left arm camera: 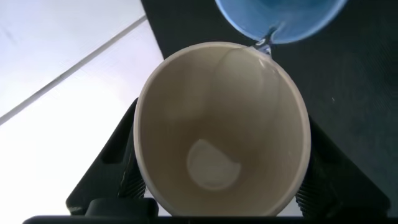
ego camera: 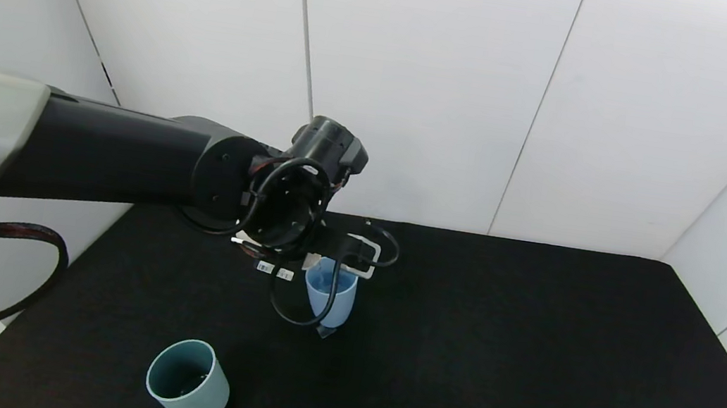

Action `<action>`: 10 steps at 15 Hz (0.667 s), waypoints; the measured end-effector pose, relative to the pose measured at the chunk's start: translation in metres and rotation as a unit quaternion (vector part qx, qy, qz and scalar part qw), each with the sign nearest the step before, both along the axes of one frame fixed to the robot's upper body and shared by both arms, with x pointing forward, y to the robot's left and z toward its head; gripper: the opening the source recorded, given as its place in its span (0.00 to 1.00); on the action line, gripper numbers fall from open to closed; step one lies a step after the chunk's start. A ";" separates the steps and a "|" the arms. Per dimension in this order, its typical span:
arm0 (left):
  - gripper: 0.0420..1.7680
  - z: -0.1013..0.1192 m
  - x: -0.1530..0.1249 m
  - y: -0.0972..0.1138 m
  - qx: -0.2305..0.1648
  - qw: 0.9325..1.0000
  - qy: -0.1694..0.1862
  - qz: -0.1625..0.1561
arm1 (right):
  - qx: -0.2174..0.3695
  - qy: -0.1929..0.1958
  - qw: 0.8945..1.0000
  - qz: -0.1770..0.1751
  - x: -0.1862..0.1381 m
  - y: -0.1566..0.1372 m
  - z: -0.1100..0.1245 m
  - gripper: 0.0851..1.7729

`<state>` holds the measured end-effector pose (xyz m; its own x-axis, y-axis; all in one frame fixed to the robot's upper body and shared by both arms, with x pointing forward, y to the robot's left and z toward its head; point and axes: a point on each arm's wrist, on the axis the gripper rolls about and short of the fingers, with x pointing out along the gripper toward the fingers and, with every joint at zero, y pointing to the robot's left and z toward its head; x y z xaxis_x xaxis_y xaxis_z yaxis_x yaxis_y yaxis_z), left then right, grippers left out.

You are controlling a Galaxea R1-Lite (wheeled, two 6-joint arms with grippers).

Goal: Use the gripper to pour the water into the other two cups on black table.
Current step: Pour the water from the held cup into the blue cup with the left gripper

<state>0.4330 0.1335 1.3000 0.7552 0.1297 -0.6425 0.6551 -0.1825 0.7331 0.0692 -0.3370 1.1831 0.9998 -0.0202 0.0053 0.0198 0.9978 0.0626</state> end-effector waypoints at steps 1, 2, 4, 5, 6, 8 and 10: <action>0.71 0.000 -0.001 -0.001 0.006 1.000 0.001 0.000 | 0.000 0.000 1.000 0.000 0.000 0.000 0.000 0.96; 0.71 -0.001 -0.002 -0.002 0.011 1.000 0.001 0.000 | 0.000 0.000 1.000 0.000 0.000 0.000 0.000 0.96; 0.71 -0.003 -0.001 -0.003 0.021 1.000 0.000 0.003 | 0.000 0.000 1.000 0.000 0.000 0.000 0.000 0.96; 0.71 -0.005 0.000 -0.004 0.028 1.000 0.000 0.005 | 0.000 0.000 1.000 0.000 0.000 0.000 0.000 0.96; 0.71 -0.007 0.001 -0.004 0.035 0.999 0.000 0.008 | 0.000 0.000 1.000 0.000 0.000 0.000 0.000 0.96; 0.71 -0.011 0.003 -0.005 0.050 0.999 0.001 0.012 | 0.000 0.000 1.000 0.000 0.000 0.000 0.000 0.96; 0.71 -0.013 0.006 -0.006 0.064 0.998 0.001 0.010 | 0.000 0.000 1.000 0.000 0.000 0.000 0.000 0.96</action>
<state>0.4387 0.1275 1.2868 0.7510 0.2250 -0.6207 0.6603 -0.2613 0.7041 0.0692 -0.3370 1.1830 0.9998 -0.0198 0.0049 0.0194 0.9979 0.0624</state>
